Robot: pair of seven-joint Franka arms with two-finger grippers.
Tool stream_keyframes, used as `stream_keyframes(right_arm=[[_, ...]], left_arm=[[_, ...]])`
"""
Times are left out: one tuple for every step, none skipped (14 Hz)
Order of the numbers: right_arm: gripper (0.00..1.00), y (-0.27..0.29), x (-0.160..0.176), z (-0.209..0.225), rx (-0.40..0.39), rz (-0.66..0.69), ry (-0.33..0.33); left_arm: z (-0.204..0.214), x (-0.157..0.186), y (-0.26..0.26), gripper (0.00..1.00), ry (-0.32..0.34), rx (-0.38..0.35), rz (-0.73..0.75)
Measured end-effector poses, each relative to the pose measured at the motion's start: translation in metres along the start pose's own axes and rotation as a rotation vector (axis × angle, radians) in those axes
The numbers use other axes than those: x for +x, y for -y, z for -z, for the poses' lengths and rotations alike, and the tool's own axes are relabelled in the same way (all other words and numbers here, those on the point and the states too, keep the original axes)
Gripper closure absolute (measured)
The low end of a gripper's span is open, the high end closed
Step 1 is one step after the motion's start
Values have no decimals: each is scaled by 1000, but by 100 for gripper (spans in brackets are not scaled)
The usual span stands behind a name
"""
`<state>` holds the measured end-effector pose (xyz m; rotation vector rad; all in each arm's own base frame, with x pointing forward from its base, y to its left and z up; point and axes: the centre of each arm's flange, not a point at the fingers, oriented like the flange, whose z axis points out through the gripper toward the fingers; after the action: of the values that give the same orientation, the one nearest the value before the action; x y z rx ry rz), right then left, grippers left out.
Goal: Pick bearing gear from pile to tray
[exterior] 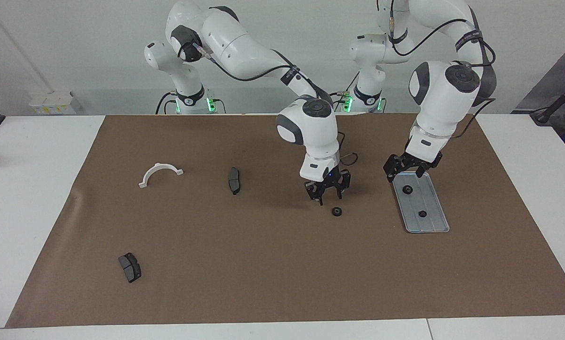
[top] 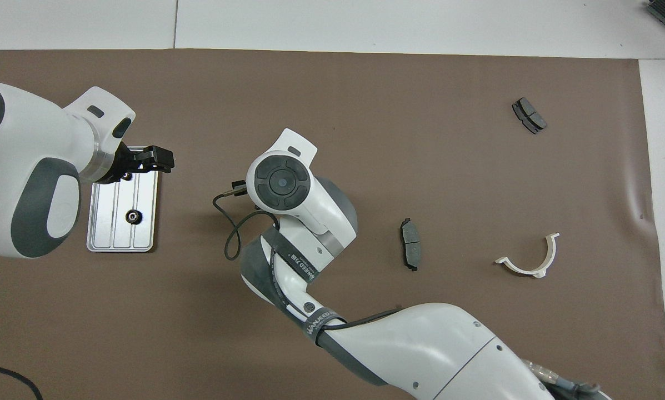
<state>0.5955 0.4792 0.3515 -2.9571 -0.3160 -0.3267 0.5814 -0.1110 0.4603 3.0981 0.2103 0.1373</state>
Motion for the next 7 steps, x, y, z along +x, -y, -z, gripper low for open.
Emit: stream_keyframes(right_arm=[[34, -26, 13, 11, -22, 1, 18], [34, -55, 25, 28, -40, -1, 32], [34, -85, 37, 49, -59, -3, 47], [34, -114, 45, 73, -77, -6, 67], [34, -142, 49, 98, -94, -11, 88], [34, -170, 52, 125, -109, -20, 108], [33, -195, 52, 148, -121, -31, 128]], left_arm=[[-9, -2, -6, 0, -6, -4, 20], [-18, -4, -13, 0, -5, -6, 48], [-27, -4, -22, 0, -4, -9, 84], [-39, -6, -36, 0, -5, -13, 126], [-52, -9, -56, 0, 0, -17, 168], [-69, -15, -80, 0, 11, -17, 208], [-84, -22, -104, 0, 21, -15, 233]])
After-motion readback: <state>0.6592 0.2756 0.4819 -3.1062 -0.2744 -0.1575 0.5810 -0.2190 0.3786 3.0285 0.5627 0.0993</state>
